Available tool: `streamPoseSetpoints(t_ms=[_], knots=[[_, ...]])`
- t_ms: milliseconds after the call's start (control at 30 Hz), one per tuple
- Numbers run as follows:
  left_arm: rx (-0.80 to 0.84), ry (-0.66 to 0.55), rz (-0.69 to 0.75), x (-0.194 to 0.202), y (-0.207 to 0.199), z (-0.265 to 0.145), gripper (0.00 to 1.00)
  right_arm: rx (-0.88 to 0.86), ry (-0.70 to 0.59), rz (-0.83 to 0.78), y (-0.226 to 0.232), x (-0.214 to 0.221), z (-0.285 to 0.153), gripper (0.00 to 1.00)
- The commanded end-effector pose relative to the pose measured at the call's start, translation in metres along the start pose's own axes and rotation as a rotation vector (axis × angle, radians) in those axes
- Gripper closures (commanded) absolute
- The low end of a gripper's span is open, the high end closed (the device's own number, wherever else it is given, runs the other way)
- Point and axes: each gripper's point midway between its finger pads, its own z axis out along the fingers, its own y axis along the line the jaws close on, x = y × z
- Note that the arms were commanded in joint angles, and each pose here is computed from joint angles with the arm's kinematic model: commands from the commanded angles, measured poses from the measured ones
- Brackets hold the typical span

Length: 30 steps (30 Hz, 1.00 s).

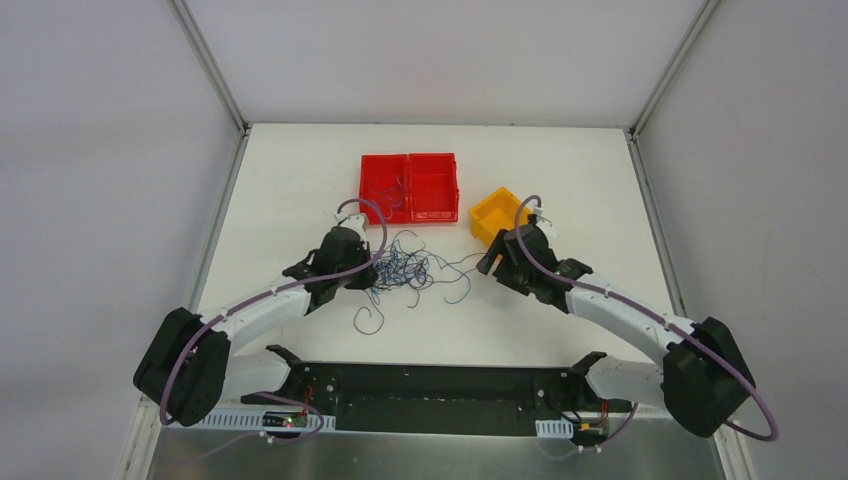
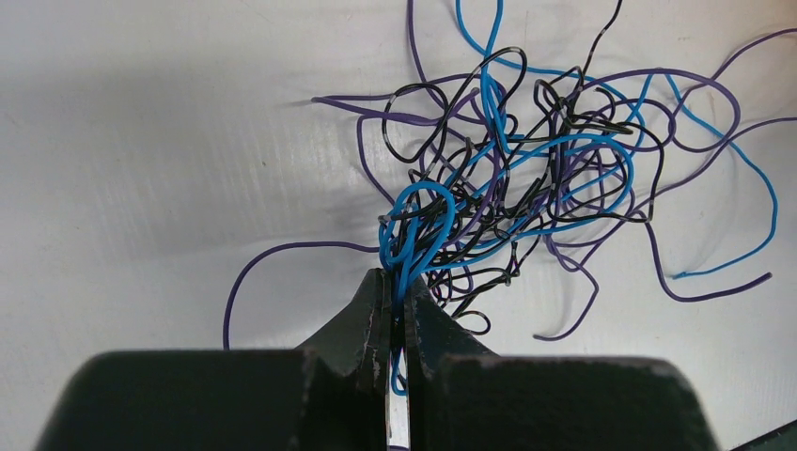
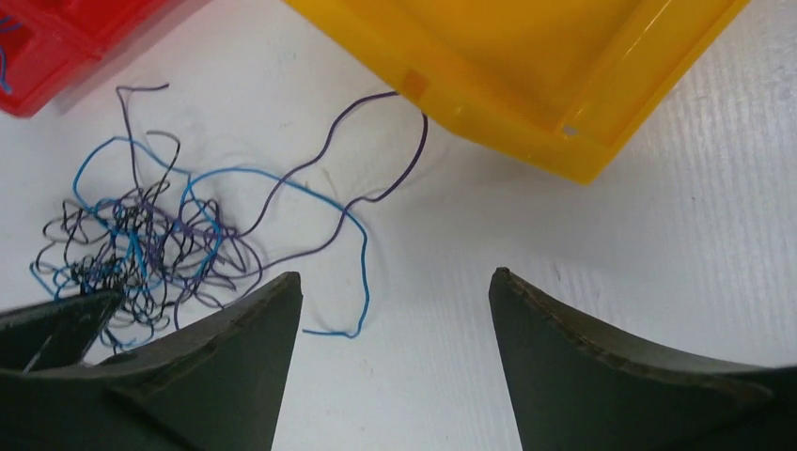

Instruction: Untangle the cables

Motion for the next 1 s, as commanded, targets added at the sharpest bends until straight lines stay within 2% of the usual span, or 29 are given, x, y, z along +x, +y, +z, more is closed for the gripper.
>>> streamPoseSetpoints(t_ms=[0,133,367,533,600,667,700,967], knots=[[0.028,-0.042,0.003,-0.006,-0.002,-0.003,1.0,0.047,-0.21,0.134,0.015,-0.035,0.018,0.24],[0.031,-0.043,0.003,-0.005,-0.002,-0.004,1.0,0.129,-0.276,0.21,0.006,-0.038,0.04,0.31],[0.032,-0.057,0.004,-0.005,-0.001,-0.004,1.0,0.11,-0.297,0.257,0.02,-0.033,0.071,0.4],[0.035,-0.067,0.002,-0.004,0.0,-0.005,1.0,0.101,-0.341,0.286,0.021,-0.033,0.081,0.57],[0.036,-0.066,0.002,-0.004,-0.001,-0.005,1.0,0.082,-0.353,0.298,0.023,-0.034,0.082,0.7],[0.034,-0.064,0.004,-0.005,-0.001,-0.004,1.0,0.074,-0.358,0.296,0.025,-0.036,0.08,0.96],[0.033,-0.062,0.004,-0.005,-0.001,-0.004,1.0,0.065,-0.366,0.289,0.028,-0.039,0.076,1.0],[-0.02,-0.083,-0.001,-0.009,0.008,-0.003,1.0,0.047,-0.503,0.212,0.019,-0.074,0.003,1.0]])
